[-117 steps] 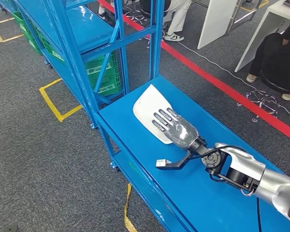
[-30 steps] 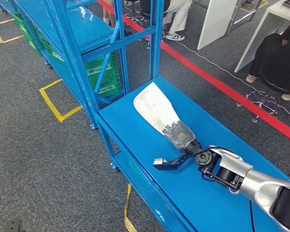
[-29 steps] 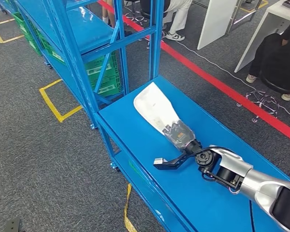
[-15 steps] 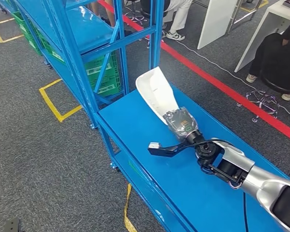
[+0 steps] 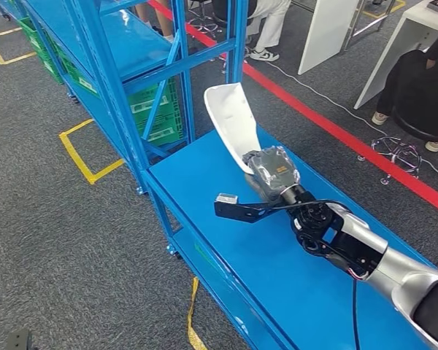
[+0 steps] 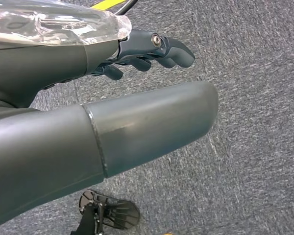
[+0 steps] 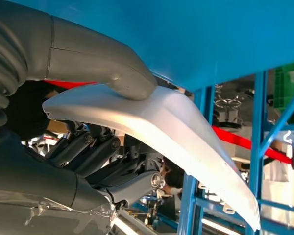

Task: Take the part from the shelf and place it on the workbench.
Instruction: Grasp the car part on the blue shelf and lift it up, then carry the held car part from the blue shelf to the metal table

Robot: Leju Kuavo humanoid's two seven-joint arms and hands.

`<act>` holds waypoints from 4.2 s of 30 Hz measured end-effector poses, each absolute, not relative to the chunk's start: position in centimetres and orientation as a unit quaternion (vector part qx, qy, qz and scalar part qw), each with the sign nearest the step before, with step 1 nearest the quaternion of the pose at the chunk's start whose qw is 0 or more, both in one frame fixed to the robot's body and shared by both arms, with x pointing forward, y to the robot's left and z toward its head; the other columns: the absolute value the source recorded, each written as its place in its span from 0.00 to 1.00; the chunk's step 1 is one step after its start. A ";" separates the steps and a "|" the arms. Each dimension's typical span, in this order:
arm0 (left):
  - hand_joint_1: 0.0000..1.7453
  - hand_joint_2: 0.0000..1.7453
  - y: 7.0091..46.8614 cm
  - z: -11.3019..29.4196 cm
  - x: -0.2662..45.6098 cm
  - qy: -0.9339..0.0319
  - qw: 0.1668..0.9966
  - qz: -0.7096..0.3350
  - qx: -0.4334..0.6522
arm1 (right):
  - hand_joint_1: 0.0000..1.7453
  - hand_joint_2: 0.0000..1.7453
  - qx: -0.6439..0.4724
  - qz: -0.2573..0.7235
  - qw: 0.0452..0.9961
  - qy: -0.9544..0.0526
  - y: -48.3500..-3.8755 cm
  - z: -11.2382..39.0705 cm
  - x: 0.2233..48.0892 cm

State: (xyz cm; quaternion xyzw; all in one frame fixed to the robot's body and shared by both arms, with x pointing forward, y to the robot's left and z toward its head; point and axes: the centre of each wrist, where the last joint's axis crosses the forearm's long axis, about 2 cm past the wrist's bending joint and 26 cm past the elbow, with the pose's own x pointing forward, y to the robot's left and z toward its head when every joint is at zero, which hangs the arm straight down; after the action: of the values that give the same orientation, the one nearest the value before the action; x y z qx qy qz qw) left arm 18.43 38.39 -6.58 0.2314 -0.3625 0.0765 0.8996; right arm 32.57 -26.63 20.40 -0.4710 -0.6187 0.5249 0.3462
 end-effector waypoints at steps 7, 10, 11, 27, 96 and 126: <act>0.00 0.00 38.4 -6.6 18.4 -0.364 0.899 0.076 0.230 | 1.00 1.00 -0.454 0.507 0.357 -0.639 -26.3 21.3 32.3; 0.00 0.00 38.4 -6.6 18.4 -0.368 0.898 0.076 0.228 | 1.00 1.00 -0.445 0.482 0.362 -0.663 -26.0 21.8 32.1; 0.00 0.00 38.4 -6.6 18.4 -0.370 0.897 0.076 0.228 | 1.00 1.00 -0.451 0.470 0.352 -0.672 -25.8 22.1 31.9; 0.00 0.00 37.8 -6.8 18.3 -0.379 0.895 0.076 0.224 | 1.00 1.00 -0.501 0.357 0.223 -0.757 -23.3 24.4 29.8; 0.00 1.00 39.1 -7.0 17.1 -0.392 0.889 0.107 0.210 | 1.00 1.00 0.308 0.314 0.377 -0.816 -22.3 31.6 25.9; 0.00 1.00 37.7 -6.9 18.2 -0.424 0.882 0.129 0.159 | 1.00 1.00 0.403 0.329 0.334 -0.786 -20.7 28.9 26.6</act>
State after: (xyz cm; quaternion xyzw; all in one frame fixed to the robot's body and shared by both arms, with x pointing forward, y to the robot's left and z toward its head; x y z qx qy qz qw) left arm 18.19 37.74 -6.88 0.1593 -0.4243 0.1288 0.8821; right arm 26.58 -20.69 28.94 0.4030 -0.7857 0.3295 0.3341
